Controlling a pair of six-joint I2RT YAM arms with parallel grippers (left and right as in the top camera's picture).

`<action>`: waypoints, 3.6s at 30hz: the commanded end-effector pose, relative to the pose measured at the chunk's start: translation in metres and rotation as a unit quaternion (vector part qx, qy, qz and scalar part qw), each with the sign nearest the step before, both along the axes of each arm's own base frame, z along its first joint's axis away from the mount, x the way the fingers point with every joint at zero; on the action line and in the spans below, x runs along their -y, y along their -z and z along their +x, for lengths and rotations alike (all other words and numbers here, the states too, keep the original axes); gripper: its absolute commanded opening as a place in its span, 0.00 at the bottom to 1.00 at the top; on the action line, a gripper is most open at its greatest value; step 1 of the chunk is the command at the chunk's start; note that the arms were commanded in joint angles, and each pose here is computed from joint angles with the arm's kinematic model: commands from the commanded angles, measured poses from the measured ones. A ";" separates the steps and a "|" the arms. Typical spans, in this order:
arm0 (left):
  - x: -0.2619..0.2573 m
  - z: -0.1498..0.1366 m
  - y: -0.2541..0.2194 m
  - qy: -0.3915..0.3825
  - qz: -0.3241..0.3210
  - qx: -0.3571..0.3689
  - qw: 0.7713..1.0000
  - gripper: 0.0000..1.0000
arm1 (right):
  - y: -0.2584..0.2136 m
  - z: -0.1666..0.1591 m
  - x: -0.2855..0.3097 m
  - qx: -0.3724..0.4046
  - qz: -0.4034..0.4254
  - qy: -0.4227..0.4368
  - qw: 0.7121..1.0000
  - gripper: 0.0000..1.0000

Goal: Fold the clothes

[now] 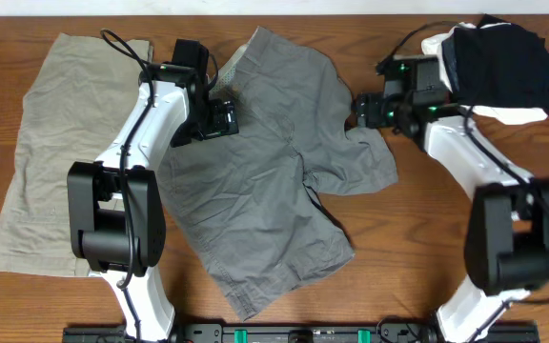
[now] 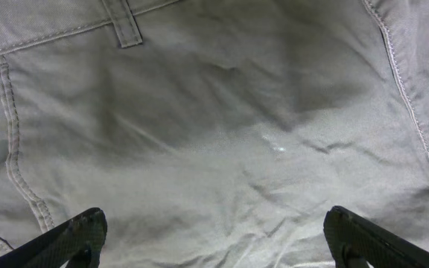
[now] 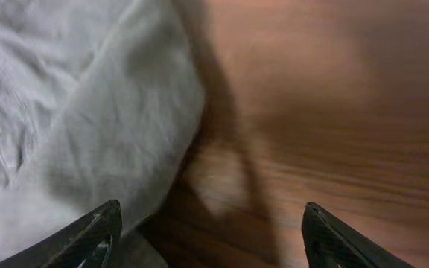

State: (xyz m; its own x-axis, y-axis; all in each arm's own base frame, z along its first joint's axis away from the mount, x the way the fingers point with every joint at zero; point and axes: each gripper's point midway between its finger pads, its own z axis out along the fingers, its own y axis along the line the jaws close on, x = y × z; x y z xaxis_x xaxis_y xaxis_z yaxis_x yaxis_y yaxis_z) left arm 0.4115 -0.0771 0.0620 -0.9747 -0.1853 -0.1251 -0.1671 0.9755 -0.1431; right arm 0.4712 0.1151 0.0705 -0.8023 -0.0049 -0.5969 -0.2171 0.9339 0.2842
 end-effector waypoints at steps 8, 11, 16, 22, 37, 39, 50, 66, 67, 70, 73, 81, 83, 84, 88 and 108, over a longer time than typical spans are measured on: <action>-0.001 -0.003 0.005 -0.002 0.000 -0.009 1.000 0.94 | -0.009 -0.044 -0.077 -0.071 0.231 -0.163 0.956 0.74; -0.001 -0.003 0.005 -0.002 0.000 -0.008 1.000 0.94 | -0.028 -0.058 -0.090 -0.077 0.288 -0.208 0.931 0.73; -0.001 -0.003 0.005 -0.002 0.000 -0.008 1.000 0.95 | -0.029 -0.074 -0.094 -0.104 0.308 -0.227 0.918 0.71; -0.001 -0.002 0.005 -0.002 0.000 -0.007 1.000 0.94 | 0.015 -0.086 -0.068 -0.161 0.202 -0.173 0.950 0.26; -0.001 -0.001 0.005 -0.002 0.000 -0.005 1.000 0.95 | -0.005 0.016 0.064 -0.032 -0.034 0.029 0.998 0.01; -0.001 -0.001 0.005 -0.002 0.000 -0.004 1.000 0.94 | -0.003 0.029 0.094 -0.014 -0.097 0.092 0.991 0.03; -0.001 -0.001 0.005 -0.002 0.000 -0.004 1.000 0.94 | -0.019 0.024 0.116 -0.027 -0.098 0.215 0.971 0.89; -0.001 0.032 -0.031 0.048 0.001 0.079 0.996 0.98 | -0.125 -0.040 -0.037 0.008 0.053 -0.013 0.998 0.01; -0.003 0.035 -0.036 0.045 0.001 0.089 0.995 0.98 | -0.116 -0.042 -0.043 -0.006 0.053 -0.016 0.998 0.01; -0.020 0.041 -0.058 0.026 0.004 0.119 0.993 0.98 | -0.081 -0.048 -0.062 -0.051 0.053 -0.036 0.997 0.01; -0.044 0.042 -0.083 -0.001 0.006 0.148 0.989 0.98 | -0.052 -0.059 -0.092 -0.104 0.091 -0.083 0.987 0.01; -0.107 0.039 -0.108 -0.070 0.017 0.174 0.982 0.98 | -0.011 -0.092 -0.134 -0.192 0.142 -0.156 0.958 0.01; -0.116 0.036 -0.107 -0.080 0.018 0.169 0.982 0.98 | -0.005 -0.104 -0.136 -0.212 0.136 -0.170 0.953 0.01; -0.119 0.035 -0.107 -0.083 0.019 0.168 0.982 0.98 | -0.002 -0.113 -0.135 -0.226 0.130 -0.176 0.949 0.01; -0.123 0.035 -0.107 -0.087 0.019 0.168 0.982 0.98 | 0.009 -0.141 -0.121 -0.282 0.095 -0.178 0.938 0.01; -0.121 0.027 -0.100 -0.087 0.019 0.149 0.985 0.98 | 0.054 -0.143 -0.114 -0.257 -0.008 -0.191 0.947 0.01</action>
State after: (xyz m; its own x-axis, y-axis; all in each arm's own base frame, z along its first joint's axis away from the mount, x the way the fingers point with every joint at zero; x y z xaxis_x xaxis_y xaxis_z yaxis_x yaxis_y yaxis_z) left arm 0.4399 0.0431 0.1645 -0.8376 -0.3543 -0.4158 -0.3008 0.9345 -0.1903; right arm 0.3439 0.2229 0.0369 -0.9492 -0.2710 -0.1598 -0.3146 0.8266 0.4666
